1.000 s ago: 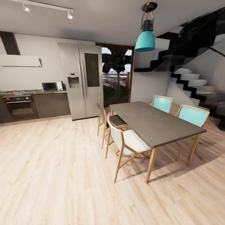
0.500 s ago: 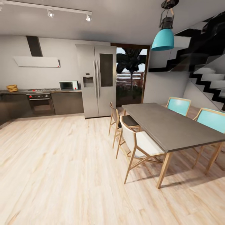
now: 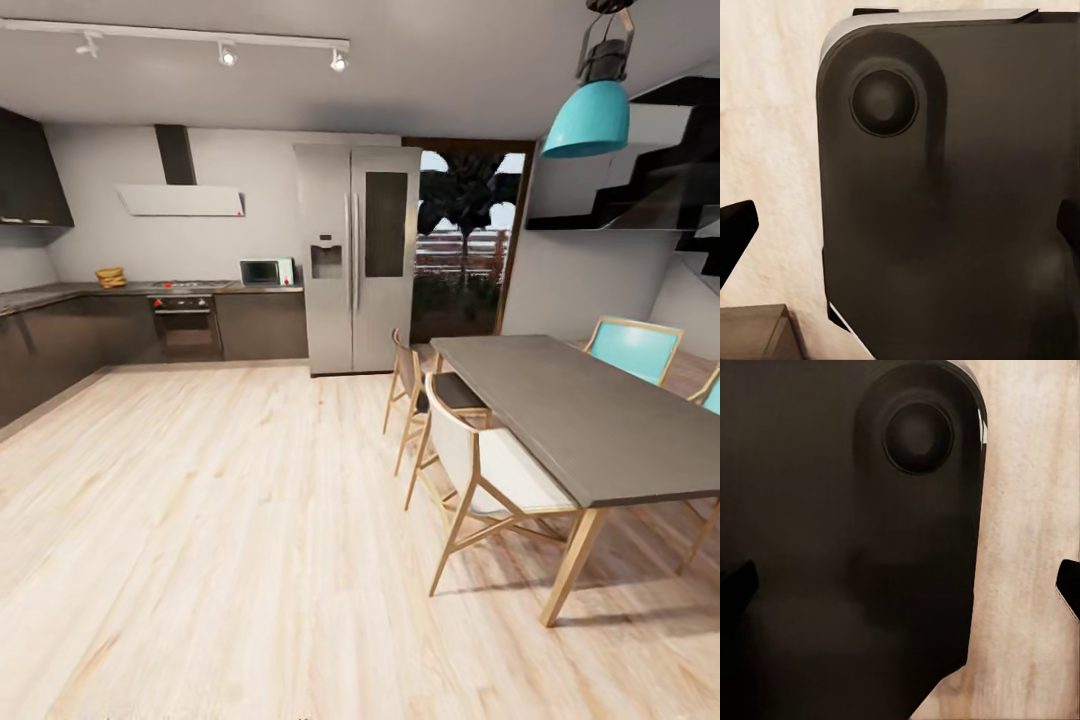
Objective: In the kitchen, take the popcorn bag from the countertop, put it into the microwave, and heat it until the popcorn is cooked so the cooked popcorn ends up inside the bag.
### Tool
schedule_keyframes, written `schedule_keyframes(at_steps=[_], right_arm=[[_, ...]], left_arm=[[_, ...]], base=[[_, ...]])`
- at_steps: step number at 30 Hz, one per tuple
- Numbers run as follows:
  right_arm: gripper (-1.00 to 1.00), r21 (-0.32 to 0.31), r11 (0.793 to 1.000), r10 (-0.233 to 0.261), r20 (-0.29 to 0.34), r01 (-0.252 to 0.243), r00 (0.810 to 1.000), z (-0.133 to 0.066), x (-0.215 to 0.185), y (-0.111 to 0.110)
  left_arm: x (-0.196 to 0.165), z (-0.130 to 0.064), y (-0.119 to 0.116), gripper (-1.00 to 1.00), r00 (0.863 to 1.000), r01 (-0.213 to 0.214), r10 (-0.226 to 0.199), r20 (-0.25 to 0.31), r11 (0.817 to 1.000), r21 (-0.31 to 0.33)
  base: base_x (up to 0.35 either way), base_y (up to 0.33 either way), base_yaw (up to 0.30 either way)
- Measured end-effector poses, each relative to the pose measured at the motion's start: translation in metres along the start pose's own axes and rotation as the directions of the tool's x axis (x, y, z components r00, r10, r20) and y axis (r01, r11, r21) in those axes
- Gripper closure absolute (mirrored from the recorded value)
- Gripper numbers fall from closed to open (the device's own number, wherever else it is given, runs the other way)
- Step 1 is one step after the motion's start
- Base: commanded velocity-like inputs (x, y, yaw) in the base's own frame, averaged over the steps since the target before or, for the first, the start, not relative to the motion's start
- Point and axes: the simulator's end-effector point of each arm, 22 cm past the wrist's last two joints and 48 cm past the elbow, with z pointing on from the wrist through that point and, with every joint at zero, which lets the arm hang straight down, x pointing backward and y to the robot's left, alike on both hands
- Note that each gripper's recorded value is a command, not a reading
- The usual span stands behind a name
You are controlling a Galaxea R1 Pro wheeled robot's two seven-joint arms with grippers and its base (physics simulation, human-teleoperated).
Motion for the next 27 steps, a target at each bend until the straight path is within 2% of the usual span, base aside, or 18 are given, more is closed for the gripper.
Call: schedule_keyframes(at_steps=[22, 27], right_arm=[[-1.00, 0.000, 1.000, 0.007, 0.000, -0.007, 1.000, 0.0000, -0.0001, -0.0001], [-1.00, 0.000, 1.000, 0.006, 0.000, -0.006, 1.000, 0.0000, -0.0001, -0.0001]], left_arm=[[-0.0007, 0.0000, -0.0004, -1.00, 1.000, 0.001, -0.001, 0.001, 1.000, 0.000], [-0.0005, 0.0000, -0.0088, -1.00, 1.000, 0.001, -0.001, 0.001, 1.000, 0.011]], base=[[0.000, 0.000, 0.273], [0.000, 0.000, 0.272]])
